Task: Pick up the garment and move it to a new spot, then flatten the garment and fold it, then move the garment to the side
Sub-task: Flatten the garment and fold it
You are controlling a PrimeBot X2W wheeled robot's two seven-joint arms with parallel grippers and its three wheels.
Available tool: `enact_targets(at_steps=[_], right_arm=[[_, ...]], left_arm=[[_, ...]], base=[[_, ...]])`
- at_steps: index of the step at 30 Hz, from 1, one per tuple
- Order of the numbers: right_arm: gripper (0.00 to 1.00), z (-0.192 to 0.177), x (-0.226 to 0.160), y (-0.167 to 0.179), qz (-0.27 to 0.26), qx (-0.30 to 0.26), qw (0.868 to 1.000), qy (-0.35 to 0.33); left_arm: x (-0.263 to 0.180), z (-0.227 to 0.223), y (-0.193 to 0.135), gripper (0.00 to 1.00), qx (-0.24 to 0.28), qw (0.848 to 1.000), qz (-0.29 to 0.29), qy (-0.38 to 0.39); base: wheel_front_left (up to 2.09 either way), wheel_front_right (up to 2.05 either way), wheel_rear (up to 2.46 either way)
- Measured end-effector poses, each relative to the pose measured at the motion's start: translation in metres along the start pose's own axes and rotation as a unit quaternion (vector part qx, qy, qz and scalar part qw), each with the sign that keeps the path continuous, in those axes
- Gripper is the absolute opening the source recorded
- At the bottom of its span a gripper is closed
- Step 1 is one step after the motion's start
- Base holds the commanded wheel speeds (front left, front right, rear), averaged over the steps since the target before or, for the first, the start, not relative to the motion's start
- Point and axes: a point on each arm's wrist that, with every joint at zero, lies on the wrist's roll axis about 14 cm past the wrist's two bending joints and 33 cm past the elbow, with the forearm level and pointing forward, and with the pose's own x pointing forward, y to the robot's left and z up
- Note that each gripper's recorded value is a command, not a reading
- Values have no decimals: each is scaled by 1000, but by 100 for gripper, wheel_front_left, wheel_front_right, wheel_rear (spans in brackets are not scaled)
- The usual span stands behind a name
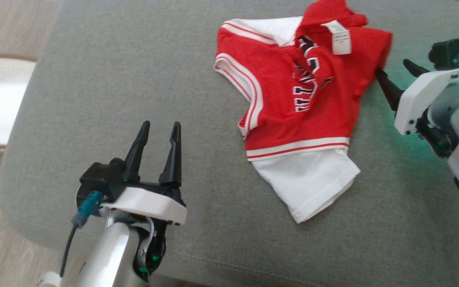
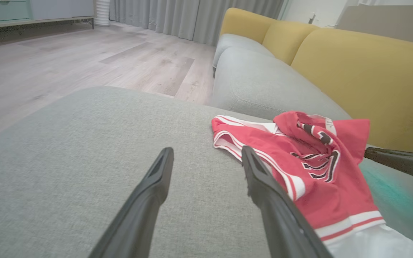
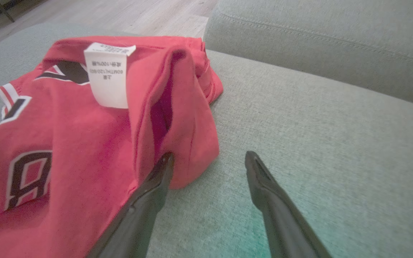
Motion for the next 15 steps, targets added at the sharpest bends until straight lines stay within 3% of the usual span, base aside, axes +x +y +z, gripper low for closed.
enact_targets(at_steps=[7,8,9,15], right_arm=[[100,-13,28,8,19,3,999,40],[25,-15,31,11,23,2,999,45],[0,-15,31,11,22,1,999,43],[0,-9,15,-2,3,-21,1000,15]], left_arm=[[-4,-4,25,100,8,999,37,8],[-5,-5,28,100,9,999,42,9],[-5,-4,28,100,9,999,42,9],[-2,0,20,100,3,1000,31,0]], base=[[0,0,0],[0,0,0],[0,0,0],[0,0,0]])
